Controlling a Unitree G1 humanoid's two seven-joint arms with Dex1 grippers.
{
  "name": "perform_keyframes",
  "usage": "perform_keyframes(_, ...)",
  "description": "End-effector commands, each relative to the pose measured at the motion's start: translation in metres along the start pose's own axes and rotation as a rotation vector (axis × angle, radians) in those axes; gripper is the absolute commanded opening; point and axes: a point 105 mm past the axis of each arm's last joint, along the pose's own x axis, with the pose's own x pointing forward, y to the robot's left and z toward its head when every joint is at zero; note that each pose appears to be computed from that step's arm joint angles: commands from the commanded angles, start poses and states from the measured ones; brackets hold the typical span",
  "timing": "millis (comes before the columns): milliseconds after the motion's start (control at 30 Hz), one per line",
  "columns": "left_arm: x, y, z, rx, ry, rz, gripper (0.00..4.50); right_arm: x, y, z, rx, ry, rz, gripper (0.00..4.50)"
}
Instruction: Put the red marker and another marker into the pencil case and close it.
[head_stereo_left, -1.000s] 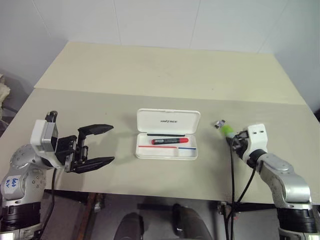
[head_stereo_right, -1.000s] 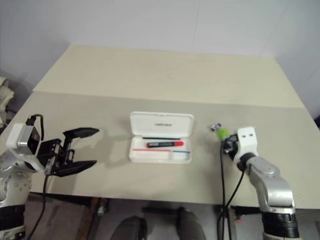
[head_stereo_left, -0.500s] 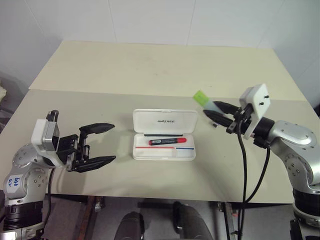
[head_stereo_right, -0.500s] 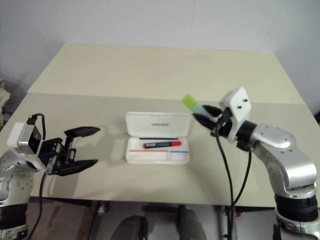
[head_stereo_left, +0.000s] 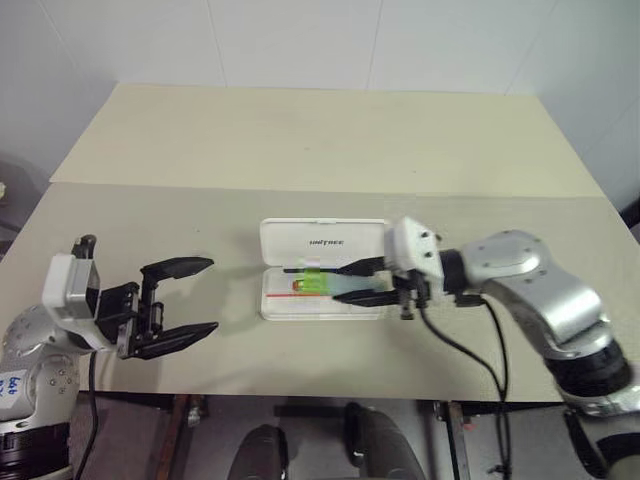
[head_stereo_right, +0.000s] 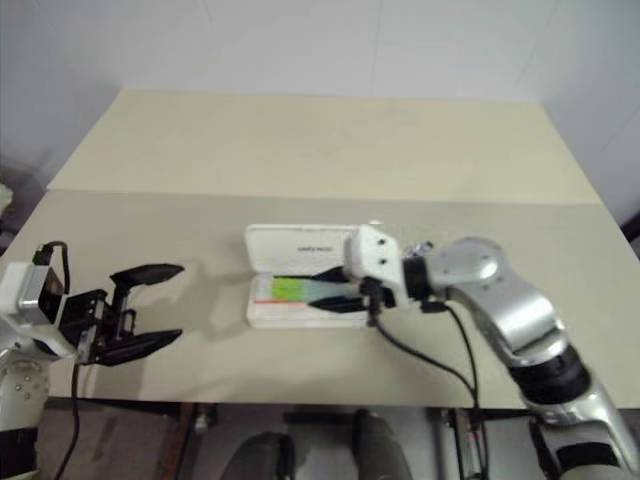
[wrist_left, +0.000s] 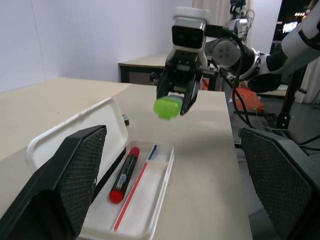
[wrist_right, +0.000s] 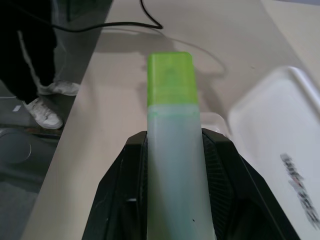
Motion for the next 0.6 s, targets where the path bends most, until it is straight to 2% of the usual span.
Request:
perform_keyframes(33, -0.012, 0.001, 0.005, 0.052, 0.031, 0.02, 4.5, 0.014, -0.005, -0.002, -0.08, 0.022, -0.012, 1.12)
perform_keyframes(367, -0.017, 0.002, 0.005, 0.065, 0.05, 0.043, 4.5, 0.045, -0.006, -0.025, -0.167, 0.105, -0.001, 1.12)
perform_keyframes(600, -0.015, -0.002, 0.006, 0.056, 0.04, 0.033, 4.5, 0.058, -0.017, -0.027, -0.191, 0.101, -0.024, 1.12)
